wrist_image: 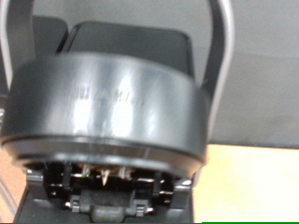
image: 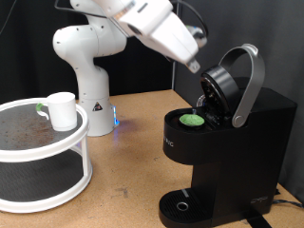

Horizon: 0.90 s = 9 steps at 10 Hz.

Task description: Make a cup of coffee with the keurig machine

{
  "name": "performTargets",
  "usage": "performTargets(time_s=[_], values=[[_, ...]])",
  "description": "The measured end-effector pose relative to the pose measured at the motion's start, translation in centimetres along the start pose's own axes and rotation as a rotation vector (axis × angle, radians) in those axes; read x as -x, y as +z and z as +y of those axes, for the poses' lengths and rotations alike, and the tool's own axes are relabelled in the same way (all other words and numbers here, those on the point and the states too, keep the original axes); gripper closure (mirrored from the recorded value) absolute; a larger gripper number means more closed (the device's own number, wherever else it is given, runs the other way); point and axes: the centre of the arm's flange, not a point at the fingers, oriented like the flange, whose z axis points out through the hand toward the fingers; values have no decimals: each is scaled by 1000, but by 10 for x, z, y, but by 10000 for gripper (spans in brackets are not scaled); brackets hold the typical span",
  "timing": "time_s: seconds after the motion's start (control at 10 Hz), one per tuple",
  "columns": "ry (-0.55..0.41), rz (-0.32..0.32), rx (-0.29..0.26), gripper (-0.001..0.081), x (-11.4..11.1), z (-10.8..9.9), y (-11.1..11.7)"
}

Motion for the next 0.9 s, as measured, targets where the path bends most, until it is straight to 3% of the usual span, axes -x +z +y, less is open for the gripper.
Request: performTargets(time_s=[0.4,0.6,0.9], values=[[2,53,-32,-1,-14,-14,-52],[10,73,-38,-1,-15,-14,-49],[40,195,-113,-1,-44,-32,-50]])
